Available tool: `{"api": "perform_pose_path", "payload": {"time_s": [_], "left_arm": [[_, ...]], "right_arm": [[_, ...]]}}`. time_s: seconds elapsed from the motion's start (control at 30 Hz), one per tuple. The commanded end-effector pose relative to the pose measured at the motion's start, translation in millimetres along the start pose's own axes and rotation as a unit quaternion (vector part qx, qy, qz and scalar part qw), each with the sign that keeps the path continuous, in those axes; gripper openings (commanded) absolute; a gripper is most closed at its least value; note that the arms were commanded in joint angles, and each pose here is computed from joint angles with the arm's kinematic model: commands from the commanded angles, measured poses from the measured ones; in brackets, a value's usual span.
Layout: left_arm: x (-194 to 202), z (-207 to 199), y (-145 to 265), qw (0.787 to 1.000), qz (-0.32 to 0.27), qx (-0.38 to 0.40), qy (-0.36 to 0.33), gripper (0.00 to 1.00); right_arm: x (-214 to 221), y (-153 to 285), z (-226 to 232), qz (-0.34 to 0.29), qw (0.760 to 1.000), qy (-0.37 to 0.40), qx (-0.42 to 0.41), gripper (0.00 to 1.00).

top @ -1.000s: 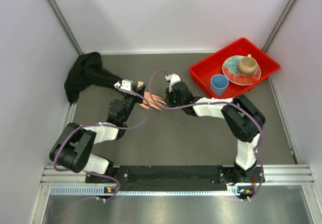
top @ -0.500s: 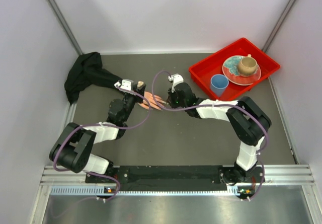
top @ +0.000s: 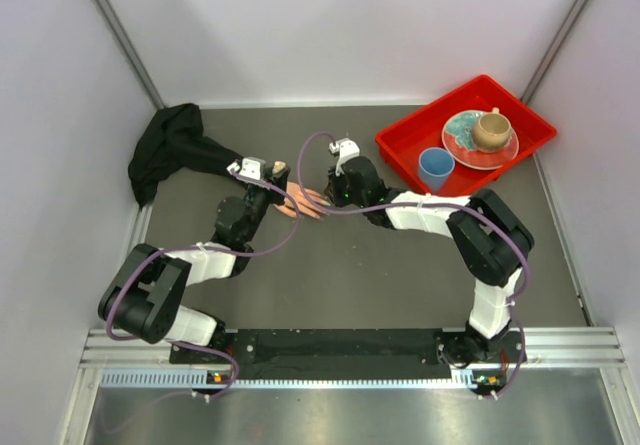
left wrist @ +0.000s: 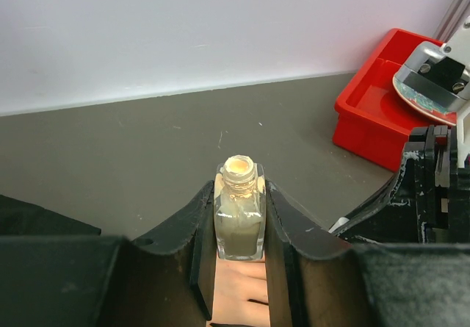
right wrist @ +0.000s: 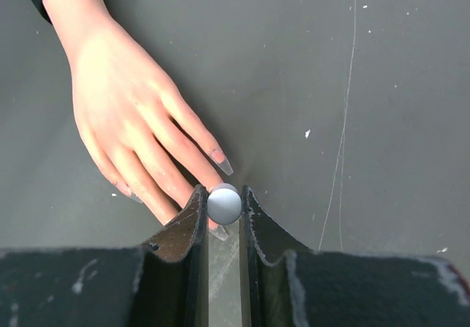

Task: Paint the nails

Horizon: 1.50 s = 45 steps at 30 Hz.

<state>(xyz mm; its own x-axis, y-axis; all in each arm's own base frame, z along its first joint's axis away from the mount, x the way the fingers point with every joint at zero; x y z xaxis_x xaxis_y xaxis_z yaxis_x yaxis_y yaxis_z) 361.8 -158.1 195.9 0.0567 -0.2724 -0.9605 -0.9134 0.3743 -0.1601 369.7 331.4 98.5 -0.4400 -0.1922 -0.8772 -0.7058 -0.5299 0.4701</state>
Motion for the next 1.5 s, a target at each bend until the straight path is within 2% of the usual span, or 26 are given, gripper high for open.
{"api": "perform_pose_path", "payload": {"time_s": [0.0,1.47], "left_arm": [[-23,-5,-10,0.999,-0.039,0.012,0.000,0.00],[-23,-5,-10,0.999,-0.037,0.011,-0.001,0.00]], "right_arm": [[-20,-8,5,-0.026,1.000,-0.005,-0.013,0.00],[-3,3,-4,-0.010,1.000,-0.018,-0.002,0.00]]}}
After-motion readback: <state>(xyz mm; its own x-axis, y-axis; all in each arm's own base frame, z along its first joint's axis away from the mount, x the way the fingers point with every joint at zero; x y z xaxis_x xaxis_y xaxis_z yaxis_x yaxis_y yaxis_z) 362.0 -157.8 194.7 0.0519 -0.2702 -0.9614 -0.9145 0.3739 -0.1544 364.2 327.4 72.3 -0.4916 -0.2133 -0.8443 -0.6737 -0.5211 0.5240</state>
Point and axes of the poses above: each gripper's point midway between its finger pads, its own y axis back along the fingers, its own z axis along the line the jaws close on, x = y × z, the point moved 2 cm from there along y, back along the fingers, and after that the axes turned 6 degrees about y, right-handed, at the moved point
